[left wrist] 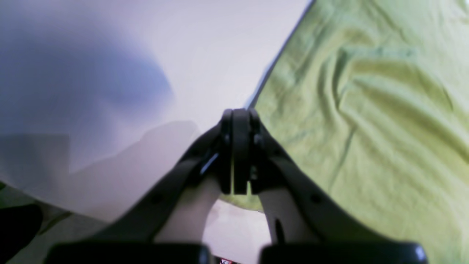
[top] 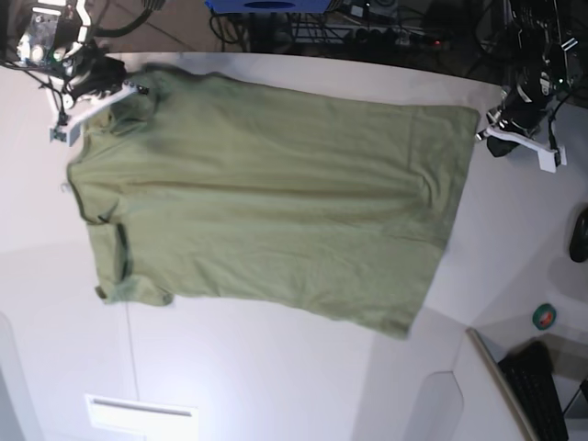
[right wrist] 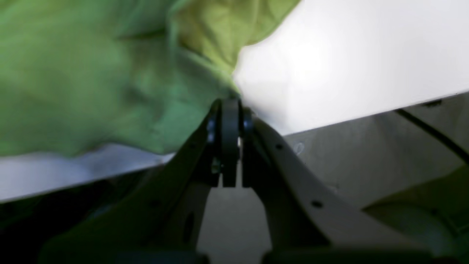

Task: Layout the t-shirt on the table in an organized manner, then fold the t-shirt properly
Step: 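Release the shirt and reposition both grippers along the collar edge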

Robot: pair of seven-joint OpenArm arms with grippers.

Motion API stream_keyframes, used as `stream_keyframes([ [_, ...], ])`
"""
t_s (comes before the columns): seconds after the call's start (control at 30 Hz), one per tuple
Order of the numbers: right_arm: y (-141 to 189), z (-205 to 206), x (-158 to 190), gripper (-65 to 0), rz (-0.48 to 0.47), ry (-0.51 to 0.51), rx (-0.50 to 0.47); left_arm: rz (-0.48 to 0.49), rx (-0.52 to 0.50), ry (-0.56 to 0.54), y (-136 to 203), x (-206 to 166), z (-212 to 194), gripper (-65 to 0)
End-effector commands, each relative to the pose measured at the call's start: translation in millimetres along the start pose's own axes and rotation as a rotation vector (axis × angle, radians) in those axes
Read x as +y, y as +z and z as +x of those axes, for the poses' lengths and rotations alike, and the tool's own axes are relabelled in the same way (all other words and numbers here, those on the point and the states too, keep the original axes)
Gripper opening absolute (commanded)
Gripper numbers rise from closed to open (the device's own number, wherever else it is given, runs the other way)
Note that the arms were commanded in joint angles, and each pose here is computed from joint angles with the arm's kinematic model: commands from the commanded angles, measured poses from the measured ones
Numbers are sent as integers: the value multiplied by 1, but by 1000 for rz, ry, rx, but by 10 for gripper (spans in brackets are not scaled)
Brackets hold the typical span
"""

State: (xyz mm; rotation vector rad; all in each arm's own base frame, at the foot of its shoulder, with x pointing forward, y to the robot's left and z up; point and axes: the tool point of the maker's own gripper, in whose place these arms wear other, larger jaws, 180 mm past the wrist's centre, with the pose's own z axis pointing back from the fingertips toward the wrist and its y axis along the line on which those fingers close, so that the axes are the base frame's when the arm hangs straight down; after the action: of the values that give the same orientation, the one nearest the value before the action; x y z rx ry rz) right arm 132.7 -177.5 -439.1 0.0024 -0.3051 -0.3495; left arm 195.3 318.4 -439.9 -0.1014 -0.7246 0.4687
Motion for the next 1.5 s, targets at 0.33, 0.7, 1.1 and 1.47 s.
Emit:
stream_keyframes([
  [0.33,-20,47,73,-650,88,-100,-13,-13,-48,-15,1,-2,18,-650],
  [0.7,10,30,114,-650,183,29,-45,-19,-47,-12,-1,-5,18,-650],
  [1.1,18,-17,-24,-650,-145,-135,-109,-183,53,-92,-33,-81,-10,-403],
  [1.47,-5,-43,-59,-650,-227,-211,-16,-247,111,-134,-55,-116,-21,-402],
])
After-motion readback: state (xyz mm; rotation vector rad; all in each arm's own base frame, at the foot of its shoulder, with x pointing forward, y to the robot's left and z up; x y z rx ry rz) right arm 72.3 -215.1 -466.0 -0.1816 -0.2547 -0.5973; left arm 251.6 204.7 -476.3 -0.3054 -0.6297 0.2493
